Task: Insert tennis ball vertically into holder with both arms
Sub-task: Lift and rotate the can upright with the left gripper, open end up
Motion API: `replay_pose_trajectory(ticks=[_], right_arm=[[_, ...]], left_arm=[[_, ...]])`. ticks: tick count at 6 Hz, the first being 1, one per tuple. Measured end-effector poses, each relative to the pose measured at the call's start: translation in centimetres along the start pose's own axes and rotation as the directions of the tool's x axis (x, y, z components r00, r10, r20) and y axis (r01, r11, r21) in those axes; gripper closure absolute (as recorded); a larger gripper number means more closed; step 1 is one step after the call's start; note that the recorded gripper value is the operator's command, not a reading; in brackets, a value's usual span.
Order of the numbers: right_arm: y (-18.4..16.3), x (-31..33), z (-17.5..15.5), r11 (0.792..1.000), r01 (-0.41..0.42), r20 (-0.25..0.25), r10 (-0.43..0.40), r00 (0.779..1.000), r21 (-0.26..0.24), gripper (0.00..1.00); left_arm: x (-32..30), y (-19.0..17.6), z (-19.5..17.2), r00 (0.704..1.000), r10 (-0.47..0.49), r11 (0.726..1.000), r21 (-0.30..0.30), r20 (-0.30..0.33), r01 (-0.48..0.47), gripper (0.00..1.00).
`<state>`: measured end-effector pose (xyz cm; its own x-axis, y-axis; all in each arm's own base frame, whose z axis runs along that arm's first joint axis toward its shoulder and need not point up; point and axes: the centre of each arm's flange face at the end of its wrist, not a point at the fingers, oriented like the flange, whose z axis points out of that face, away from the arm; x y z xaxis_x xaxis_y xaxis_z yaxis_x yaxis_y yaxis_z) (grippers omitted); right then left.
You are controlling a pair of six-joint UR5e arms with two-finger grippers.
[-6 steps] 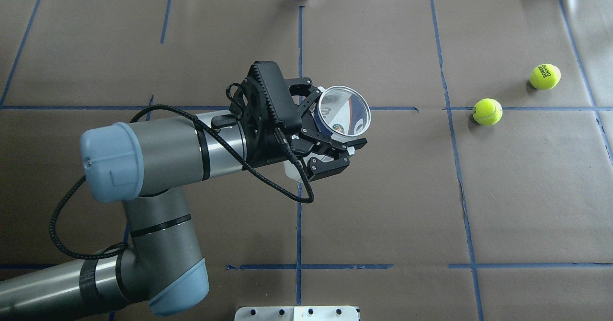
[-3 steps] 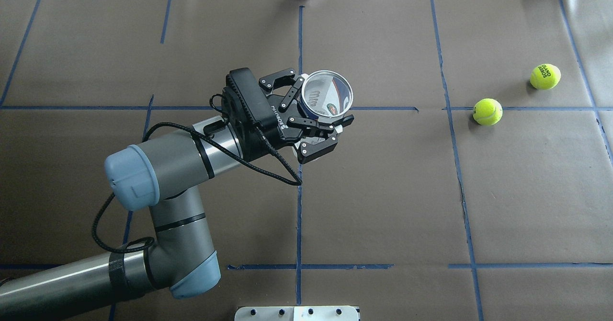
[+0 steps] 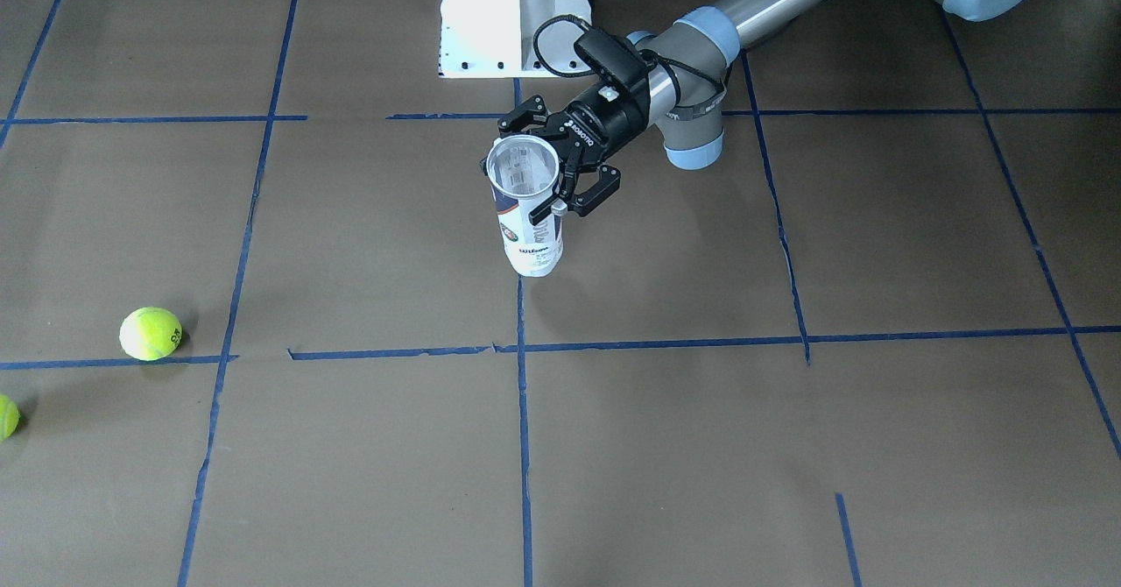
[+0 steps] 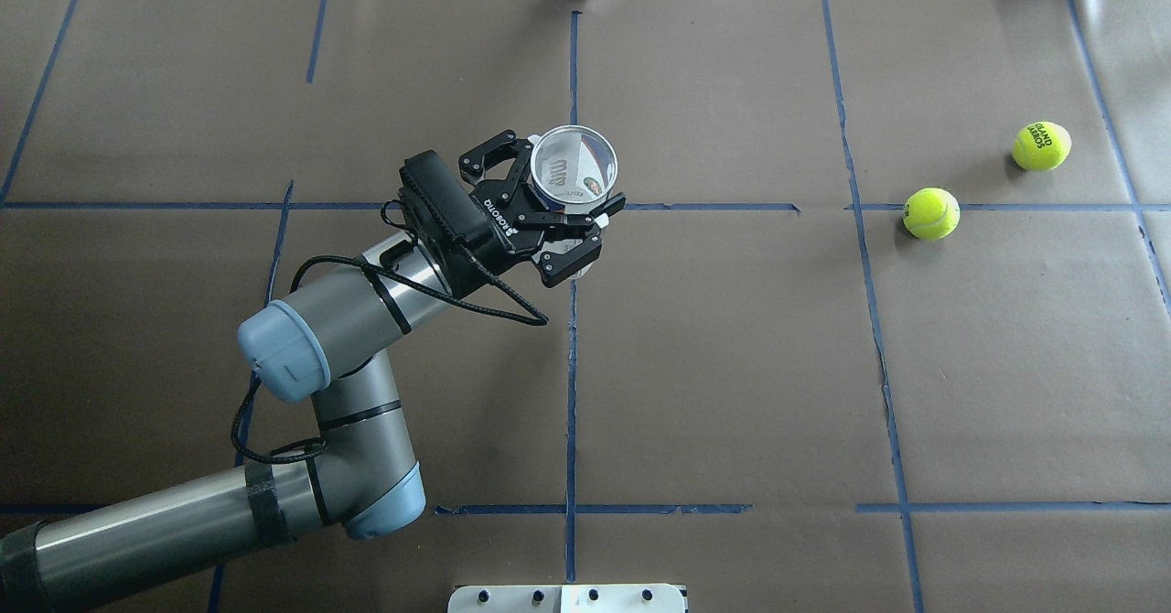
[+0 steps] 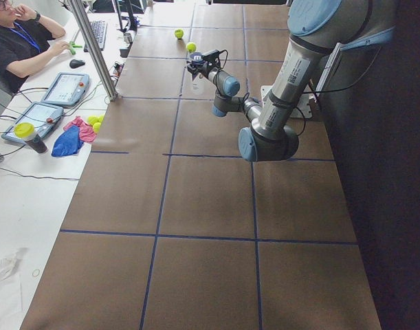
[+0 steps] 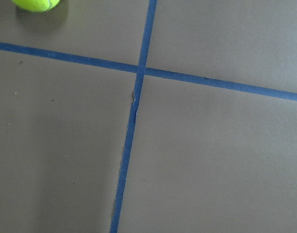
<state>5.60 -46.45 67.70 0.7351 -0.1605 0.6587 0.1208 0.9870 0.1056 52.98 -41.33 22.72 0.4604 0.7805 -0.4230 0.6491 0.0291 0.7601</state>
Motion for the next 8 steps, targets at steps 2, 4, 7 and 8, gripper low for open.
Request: replay_pose_trajectory(ticks=[2, 4, 7, 8], right_arm=[[0.0, 0.0, 0.1, 1.000, -0.001, 0.000, 0.001, 1.000, -0.001, 0.00], [0.0, 0.1, 0.1, 1.000, -0.001, 0.000, 0.001, 1.000, -0.001, 0.00], [-1.2, -1.1, -0.4, 0.998, 0.048, -0.004, -0.048, 0.999, 0.036, 0.01], [-3.3, -3.7, -0.7, 0.992, 0.097, 0.005, -0.097, 0.995, 0.077, 0.01]], left_arm=[[0.5, 3.5, -0.6, 1.000, -0.002, 0.999, -0.039, -0.008, 0.001, 0.10], [0.7, 4.8, -0.9, 1.000, -0.005, 0.999, -0.044, -0.013, 0.005, 0.07], [0.7, 4.4, -0.8, 1.000, -0.007, 0.999, -0.035, -0.015, 0.007, 0.07], [0.7, 4.4, -0.8, 1.000, -0.007, 0.999, -0.034, -0.015, 0.006, 0.07]])
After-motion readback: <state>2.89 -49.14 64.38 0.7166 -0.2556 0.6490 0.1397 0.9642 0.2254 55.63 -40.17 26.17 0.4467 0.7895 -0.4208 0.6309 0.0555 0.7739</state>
